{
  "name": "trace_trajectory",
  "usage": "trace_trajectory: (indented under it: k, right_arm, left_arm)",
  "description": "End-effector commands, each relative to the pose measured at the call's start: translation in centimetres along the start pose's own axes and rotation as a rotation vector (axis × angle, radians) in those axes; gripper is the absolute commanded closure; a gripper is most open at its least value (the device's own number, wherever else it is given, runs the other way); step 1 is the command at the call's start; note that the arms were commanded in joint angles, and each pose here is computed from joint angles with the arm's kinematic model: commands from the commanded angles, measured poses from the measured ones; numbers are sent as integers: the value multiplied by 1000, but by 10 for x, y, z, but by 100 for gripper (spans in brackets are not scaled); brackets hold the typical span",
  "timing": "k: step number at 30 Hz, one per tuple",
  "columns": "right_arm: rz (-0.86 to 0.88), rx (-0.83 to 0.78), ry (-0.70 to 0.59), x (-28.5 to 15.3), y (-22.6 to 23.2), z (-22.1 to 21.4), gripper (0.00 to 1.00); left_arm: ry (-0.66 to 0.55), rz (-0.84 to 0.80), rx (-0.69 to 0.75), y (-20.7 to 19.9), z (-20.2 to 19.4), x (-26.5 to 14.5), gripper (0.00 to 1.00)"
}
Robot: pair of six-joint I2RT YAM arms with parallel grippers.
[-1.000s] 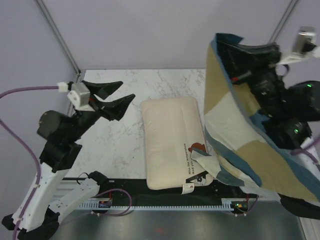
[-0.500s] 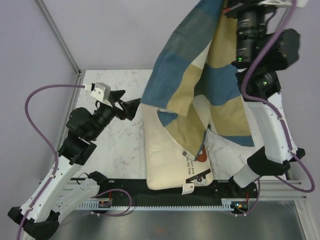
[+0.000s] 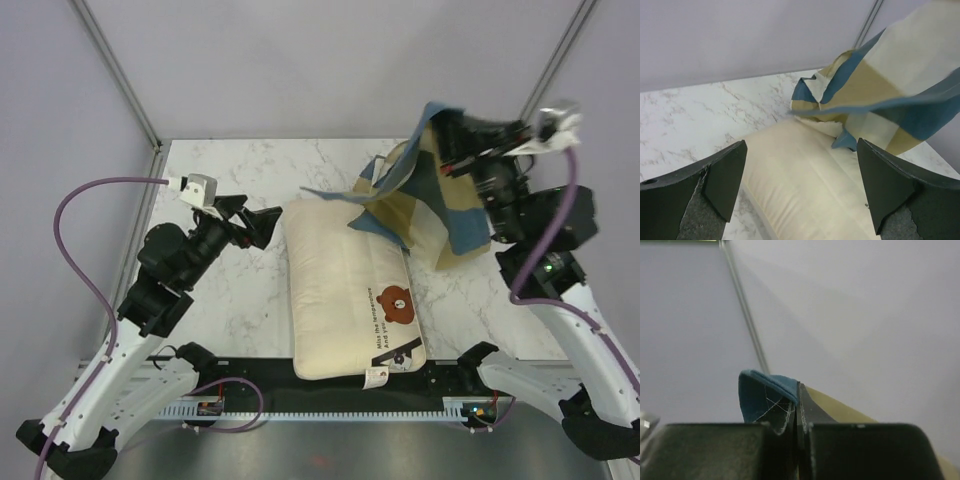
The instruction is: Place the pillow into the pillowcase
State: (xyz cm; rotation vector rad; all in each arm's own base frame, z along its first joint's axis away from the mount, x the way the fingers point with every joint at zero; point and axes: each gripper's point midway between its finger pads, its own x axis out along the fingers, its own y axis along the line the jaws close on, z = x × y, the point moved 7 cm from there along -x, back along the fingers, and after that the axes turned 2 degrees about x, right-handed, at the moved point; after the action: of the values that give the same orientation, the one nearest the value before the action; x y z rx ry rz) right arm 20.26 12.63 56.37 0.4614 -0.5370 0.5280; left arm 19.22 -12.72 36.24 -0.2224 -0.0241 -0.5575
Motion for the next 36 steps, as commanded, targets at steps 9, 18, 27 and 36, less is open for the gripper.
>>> trace_trajectory:
  k: [9, 18, 27, 36]
  right_arm:
    - [316, 269, 455, -134, 21, -88, 99]
    - [268, 215, 547, -169, 18, -70, 37]
    - [473, 283, 527, -178, 45, -41, 25]
    - [144, 239, 707, -153, 8, -97, 23]
  left_arm:
    - [263, 72, -342, 1, -80, -2, 0]
    - [453, 255, -436, 20, -154, 0, 0]
    - [730, 309, -453, 28, -223, 24, 0]
    - [792, 167, -567, 14, -253, 53, 0]
